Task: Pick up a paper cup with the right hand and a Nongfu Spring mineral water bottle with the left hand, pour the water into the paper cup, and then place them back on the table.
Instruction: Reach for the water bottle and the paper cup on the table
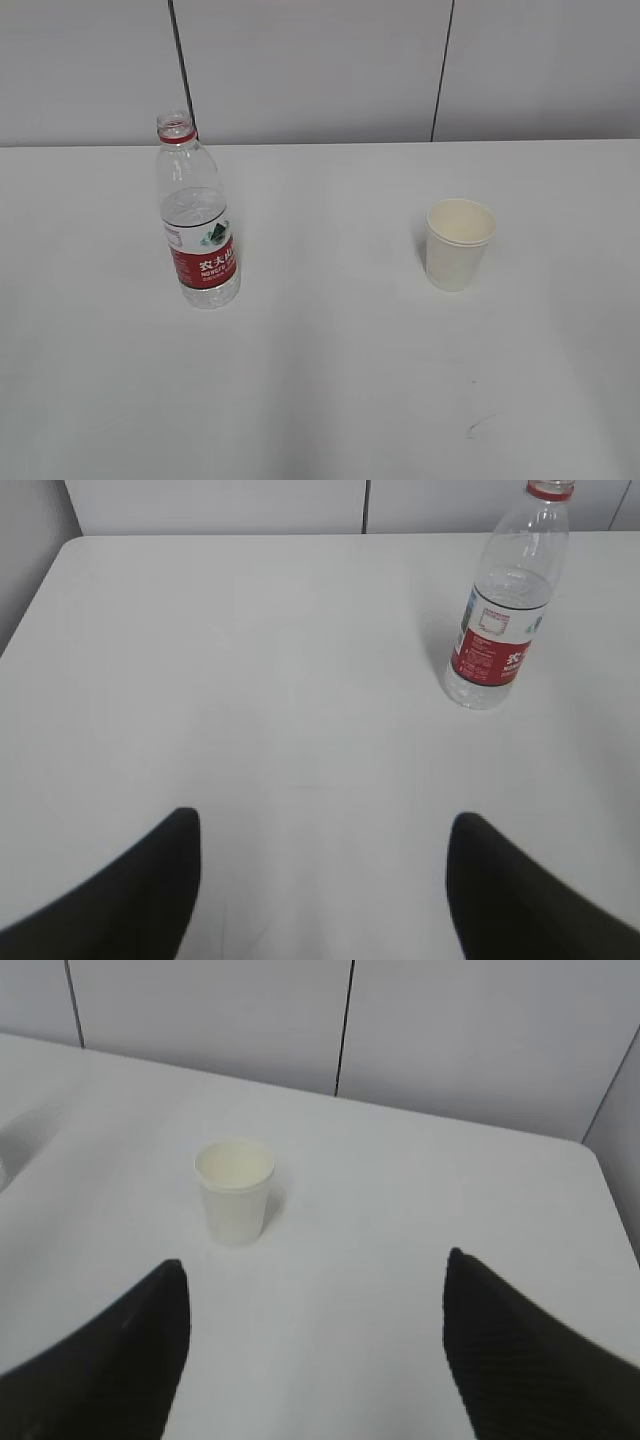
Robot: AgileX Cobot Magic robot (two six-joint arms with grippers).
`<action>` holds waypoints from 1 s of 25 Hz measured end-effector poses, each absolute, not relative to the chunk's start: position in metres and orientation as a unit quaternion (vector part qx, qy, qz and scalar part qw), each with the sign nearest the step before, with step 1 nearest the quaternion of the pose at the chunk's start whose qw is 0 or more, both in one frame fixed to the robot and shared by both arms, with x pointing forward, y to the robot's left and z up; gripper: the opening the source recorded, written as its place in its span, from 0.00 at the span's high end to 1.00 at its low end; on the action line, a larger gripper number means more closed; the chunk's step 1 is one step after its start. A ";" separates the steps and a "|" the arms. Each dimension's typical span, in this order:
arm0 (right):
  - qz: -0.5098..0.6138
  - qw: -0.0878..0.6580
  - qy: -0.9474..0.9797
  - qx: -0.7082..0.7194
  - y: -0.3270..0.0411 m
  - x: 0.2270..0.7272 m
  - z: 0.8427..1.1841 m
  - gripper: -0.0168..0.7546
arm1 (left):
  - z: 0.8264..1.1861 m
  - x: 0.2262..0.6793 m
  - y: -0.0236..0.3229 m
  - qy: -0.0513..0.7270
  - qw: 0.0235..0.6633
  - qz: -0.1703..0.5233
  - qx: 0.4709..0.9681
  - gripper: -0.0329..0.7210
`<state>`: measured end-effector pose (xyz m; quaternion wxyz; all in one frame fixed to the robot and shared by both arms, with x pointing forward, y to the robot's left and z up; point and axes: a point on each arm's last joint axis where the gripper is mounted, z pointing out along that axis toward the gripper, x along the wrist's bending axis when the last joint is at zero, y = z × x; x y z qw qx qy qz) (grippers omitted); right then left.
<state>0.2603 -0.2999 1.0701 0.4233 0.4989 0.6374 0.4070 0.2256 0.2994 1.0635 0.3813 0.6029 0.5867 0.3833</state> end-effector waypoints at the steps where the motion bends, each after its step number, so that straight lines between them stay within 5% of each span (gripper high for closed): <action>1: 0.412 0.427 0.635 0.495 -0.298 0.269 1.074 0.22 | 1.063 0.226 0.299 0.587 0.381 0.383 0.603 0.34; 13: 0.414 0.420 0.646 0.484 -0.280 0.368 1.076 0.22 | 1.063 0.226 0.299 0.587 0.381 0.383 0.603 0.34; 25: 0.459 0.427 0.622 0.469 -0.266 0.434 0.994 0.22 | 1.063 0.226 0.299 0.587 0.381 0.383 0.603 0.34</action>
